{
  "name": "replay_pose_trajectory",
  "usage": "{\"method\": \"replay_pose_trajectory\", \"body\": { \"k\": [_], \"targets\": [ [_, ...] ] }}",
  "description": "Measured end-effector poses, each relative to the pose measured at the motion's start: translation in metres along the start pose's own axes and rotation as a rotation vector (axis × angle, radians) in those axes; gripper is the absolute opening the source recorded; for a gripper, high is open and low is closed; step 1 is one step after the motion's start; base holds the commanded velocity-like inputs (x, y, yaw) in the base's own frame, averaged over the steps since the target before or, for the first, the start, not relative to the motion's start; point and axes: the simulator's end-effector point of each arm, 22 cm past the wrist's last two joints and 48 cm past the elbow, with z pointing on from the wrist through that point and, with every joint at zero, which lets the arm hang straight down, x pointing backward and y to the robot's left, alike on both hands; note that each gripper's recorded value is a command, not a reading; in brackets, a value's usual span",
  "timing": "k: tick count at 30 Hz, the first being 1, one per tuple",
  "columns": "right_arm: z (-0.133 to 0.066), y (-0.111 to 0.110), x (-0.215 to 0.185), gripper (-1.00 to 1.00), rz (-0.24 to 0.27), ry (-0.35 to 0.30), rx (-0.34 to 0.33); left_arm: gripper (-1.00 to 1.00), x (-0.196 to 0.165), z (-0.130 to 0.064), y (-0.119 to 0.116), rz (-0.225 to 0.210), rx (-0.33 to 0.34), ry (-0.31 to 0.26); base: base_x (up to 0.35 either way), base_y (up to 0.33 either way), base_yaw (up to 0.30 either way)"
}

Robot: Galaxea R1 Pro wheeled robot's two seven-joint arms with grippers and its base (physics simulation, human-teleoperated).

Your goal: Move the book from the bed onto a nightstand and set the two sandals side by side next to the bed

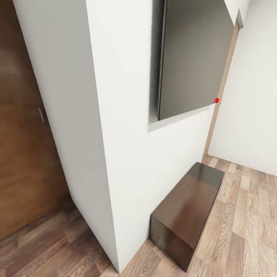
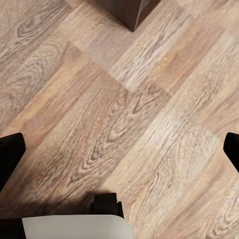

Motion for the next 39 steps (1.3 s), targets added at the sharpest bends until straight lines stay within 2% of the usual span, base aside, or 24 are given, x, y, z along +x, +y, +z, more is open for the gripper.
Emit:
{"method": "replay_pose_trajectory", "body": {
  "k": [39],
  "targets": [
    [0.0000,0.0007,0.0000,1.00,-0.002,0.000,-0.001,1.00,0.0000,0.0000,0.0000,0.000,0.000,0.000,0.000,0.000,0.293]
  ]
}}
